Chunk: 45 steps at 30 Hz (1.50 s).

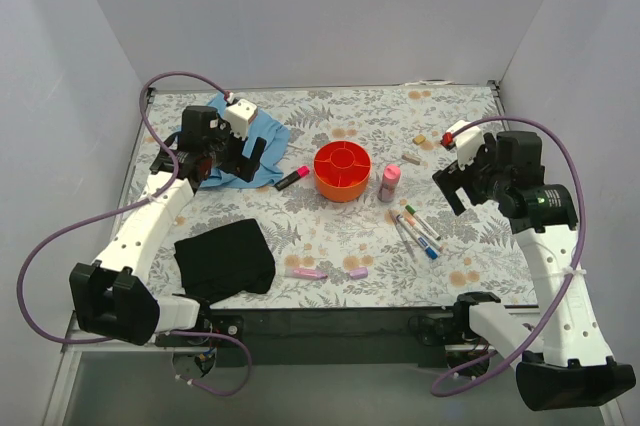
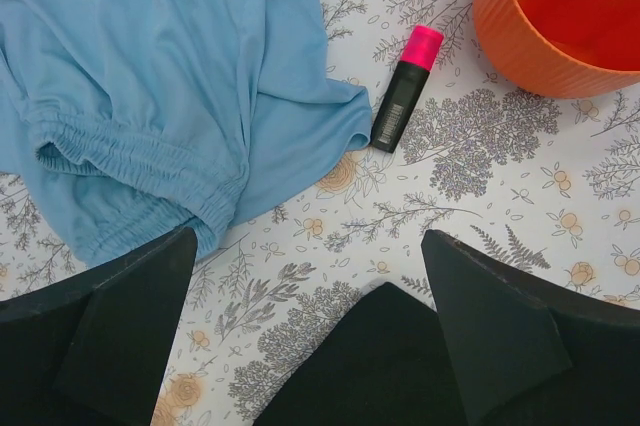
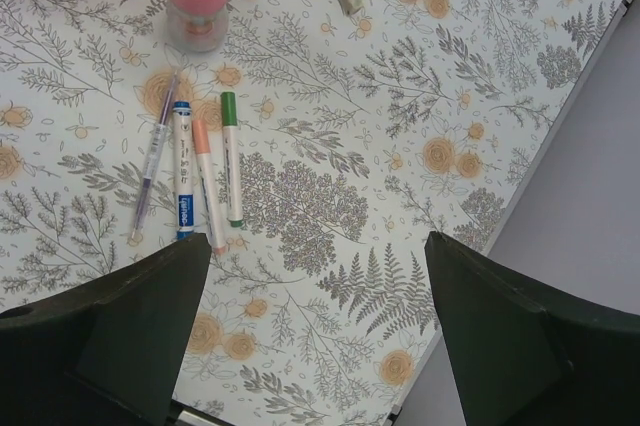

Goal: Sort the stationery into containers
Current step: Pick up the pen from the center of the board.

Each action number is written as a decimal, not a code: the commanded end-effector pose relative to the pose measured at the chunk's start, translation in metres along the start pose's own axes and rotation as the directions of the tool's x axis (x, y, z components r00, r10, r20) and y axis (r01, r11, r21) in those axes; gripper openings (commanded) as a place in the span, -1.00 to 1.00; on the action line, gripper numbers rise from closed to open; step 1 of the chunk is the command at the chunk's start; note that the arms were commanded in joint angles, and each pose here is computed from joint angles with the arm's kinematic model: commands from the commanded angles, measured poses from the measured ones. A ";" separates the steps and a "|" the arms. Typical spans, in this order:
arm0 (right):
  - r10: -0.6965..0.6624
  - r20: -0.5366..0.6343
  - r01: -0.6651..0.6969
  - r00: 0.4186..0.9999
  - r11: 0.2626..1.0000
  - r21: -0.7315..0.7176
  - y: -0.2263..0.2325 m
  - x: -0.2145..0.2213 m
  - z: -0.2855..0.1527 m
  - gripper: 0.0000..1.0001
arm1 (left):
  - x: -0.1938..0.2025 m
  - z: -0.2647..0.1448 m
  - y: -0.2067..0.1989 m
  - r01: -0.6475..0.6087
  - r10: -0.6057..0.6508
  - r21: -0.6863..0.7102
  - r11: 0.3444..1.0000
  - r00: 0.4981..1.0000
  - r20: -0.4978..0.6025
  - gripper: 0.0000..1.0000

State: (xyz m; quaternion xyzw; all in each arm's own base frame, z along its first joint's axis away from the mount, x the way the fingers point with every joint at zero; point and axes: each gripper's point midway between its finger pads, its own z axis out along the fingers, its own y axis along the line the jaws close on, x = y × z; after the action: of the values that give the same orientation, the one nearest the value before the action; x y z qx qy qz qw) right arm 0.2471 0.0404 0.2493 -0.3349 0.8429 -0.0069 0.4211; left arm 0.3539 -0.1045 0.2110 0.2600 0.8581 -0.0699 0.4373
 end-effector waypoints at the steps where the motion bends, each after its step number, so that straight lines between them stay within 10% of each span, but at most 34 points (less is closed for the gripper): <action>1: -0.022 0.060 0.023 0.998 1.000 -0.020 0.002 -0.012 0.004 0.97 | -0.009 -0.014 -0.003 -0.021 0.021 0.006 1.000 0.999 0.039 0.96; 11: -0.294 0.333 0.388 0.896 0.883 -0.265 0.059 -0.038 0.006 0.92 | 0.017 -0.031 -0.075 -0.249 0.245 0.274 0.929 0.968 0.049 0.96; 25: -0.521 0.545 0.750 0.656 0.375 -0.544 0.212 0.010 0.024 0.82 | 0.130 -0.047 -0.194 -0.523 0.602 0.576 0.628 0.796 0.067 0.51; 37: -0.466 0.565 0.714 0.681 0.254 -0.652 0.261 0.014 0.055 0.40 | 0.122 -0.047 -0.235 -0.594 0.536 0.623 0.509 0.785 0.311 0.05; 45: -0.366 0.595 0.698 0.716 0.358 -0.620 0.262 0.008 0.036 0.43 | 0.139 -0.064 -0.248 -0.613 0.452 0.637 0.467 0.785 0.423 0.20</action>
State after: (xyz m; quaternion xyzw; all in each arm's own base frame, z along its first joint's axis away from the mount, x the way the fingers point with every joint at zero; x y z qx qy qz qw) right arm 0.1334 0.2436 0.1234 -0.7672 0.5023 0.2780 0.2862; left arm 0.1276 -0.2300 0.1099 0.6548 0.6166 -0.2615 0.3502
